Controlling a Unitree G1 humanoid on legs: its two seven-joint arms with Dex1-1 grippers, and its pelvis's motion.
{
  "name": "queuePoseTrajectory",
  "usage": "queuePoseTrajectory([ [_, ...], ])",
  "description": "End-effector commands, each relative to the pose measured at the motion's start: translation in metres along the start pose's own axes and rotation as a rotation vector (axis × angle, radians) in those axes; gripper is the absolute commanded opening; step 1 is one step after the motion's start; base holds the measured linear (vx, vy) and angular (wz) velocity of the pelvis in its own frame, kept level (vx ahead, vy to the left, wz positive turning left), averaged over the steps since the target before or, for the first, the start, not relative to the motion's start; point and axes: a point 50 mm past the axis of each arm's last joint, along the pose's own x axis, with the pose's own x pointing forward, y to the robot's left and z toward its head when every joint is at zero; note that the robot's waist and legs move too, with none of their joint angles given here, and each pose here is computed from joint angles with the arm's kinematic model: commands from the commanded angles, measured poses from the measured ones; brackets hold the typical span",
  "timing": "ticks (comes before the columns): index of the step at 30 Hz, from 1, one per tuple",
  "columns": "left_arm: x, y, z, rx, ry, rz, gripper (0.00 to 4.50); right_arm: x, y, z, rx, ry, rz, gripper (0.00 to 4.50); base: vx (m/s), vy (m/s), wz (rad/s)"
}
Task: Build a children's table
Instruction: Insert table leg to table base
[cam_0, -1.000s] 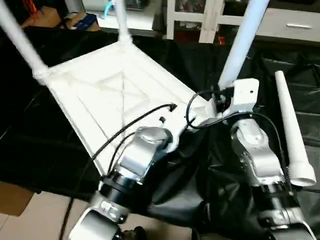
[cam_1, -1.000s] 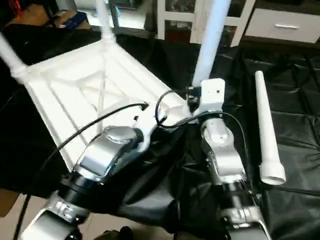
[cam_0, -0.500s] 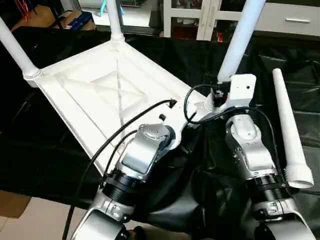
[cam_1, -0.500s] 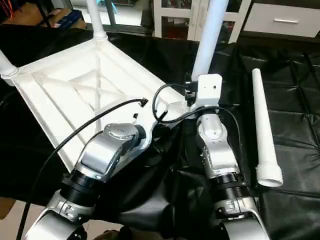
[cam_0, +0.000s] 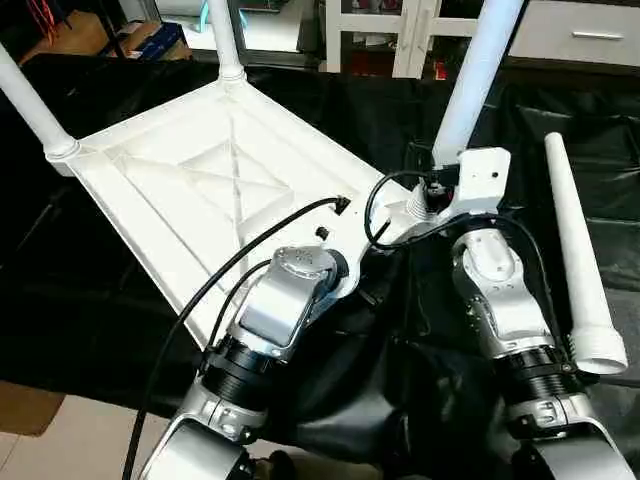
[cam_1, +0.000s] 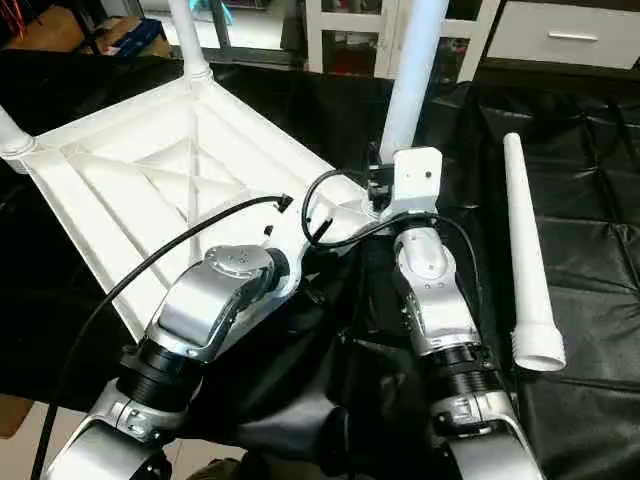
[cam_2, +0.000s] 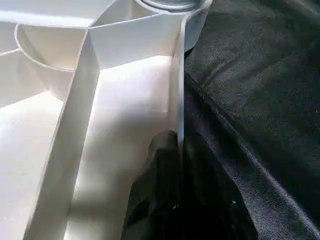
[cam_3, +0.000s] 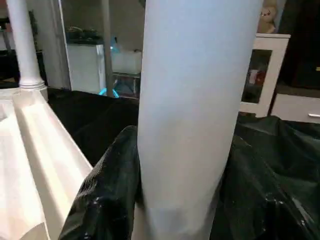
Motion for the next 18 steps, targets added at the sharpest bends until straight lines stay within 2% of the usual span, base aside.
queuePoseTrajectory([
  [1, -0.011, -0.003, 0.021, 0.022, -0.099, -0.035, 0.00, -0.034, -0.025, -0.070, -0.091, 0.350, -0.057, 2.17, 0.000, 0.000, 0.00],
  [3, -0.011, -0.003, 0.021, 0.023, -0.100, -0.035, 0.00, -0.033, -0.025, -0.069, -0.101, 0.339, -0.051, 2.62, 0.000, 0.000, 0.00],
  [4, -0.011, -0.003, 0.021, 0.024, -0.101, -0.035, 0.00, -0.033, -0.025, -0.067, -0.120, 0.327, -0.049, 2.67, 0.000, 0.000, 0.00],
  [12, -0.011, -0.001, 0.020, 0.029, -0.101, -0.031, 0.00, -0.031, -0.024, -0.054, -0.146, 0.249, -0.016, 2.67, 0.000, 0.000, 0.00],
  [18, -0.012, 0.000, 0.021, 0.035, -0.104, -0.032, 0.00, -0.031, -0.026, -0.045, -0.132, 0.204, 0.001, 2.67, 0.000, 0.000, 0.00],
])
